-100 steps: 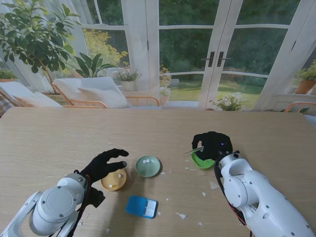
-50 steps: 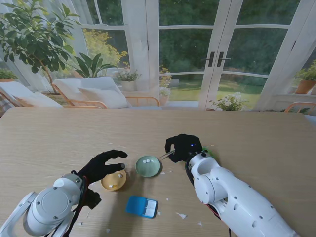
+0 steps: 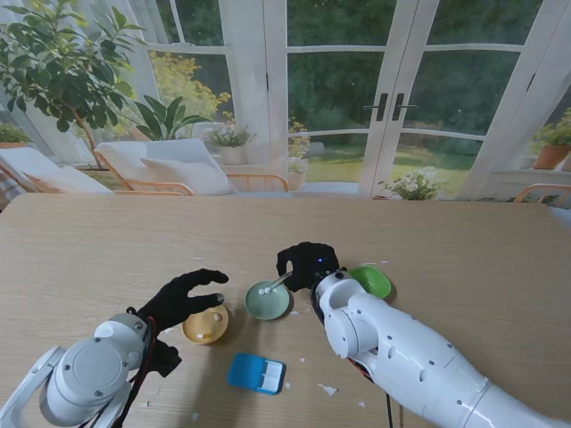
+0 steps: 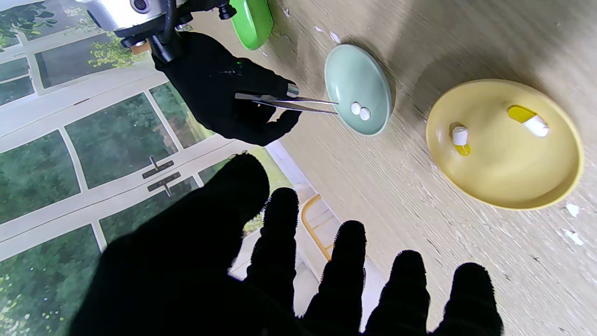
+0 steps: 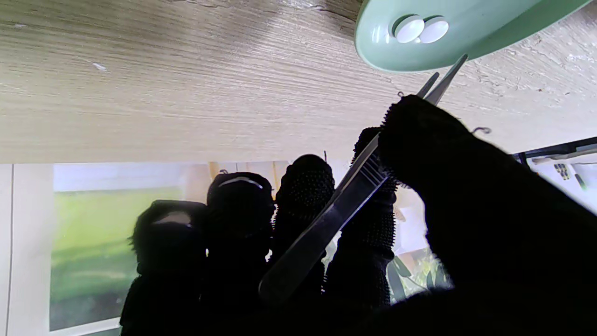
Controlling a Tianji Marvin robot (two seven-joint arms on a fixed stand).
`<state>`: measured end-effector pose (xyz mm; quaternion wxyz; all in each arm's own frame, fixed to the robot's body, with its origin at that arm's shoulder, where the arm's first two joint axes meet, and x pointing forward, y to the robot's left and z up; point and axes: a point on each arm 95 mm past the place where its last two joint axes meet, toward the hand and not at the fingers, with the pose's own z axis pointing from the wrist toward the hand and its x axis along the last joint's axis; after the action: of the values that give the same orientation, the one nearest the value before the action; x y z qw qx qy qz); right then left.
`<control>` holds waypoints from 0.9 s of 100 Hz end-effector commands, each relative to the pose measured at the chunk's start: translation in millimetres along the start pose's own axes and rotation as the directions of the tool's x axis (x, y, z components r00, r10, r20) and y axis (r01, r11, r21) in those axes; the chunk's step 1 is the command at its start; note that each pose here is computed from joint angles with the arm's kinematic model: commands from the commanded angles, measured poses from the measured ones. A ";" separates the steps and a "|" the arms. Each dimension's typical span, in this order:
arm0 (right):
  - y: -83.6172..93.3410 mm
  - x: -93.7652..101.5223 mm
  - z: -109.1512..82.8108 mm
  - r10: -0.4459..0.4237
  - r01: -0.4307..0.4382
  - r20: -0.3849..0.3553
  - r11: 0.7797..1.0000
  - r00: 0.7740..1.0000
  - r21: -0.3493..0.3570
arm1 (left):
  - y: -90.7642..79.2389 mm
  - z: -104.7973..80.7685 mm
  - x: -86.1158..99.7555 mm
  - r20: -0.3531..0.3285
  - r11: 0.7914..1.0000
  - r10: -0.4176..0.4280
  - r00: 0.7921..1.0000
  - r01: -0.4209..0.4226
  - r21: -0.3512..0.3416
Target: Refill the pill box with tweezers
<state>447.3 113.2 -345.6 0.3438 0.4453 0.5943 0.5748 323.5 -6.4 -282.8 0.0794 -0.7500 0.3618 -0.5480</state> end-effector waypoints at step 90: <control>-14.0 12.7 18.2 -0.149 0.148 -0.012 0.989 0.989 -0.018 | -0.1 -2.8 0.6 -0.004 1.000 -0.019 1.000 0.019 -0.021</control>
<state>458.7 126.5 -360.5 0.3898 0.3916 0.6208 0.5561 323.3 -4.0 -281.8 0.0729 -0.7528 0.3564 -0.5485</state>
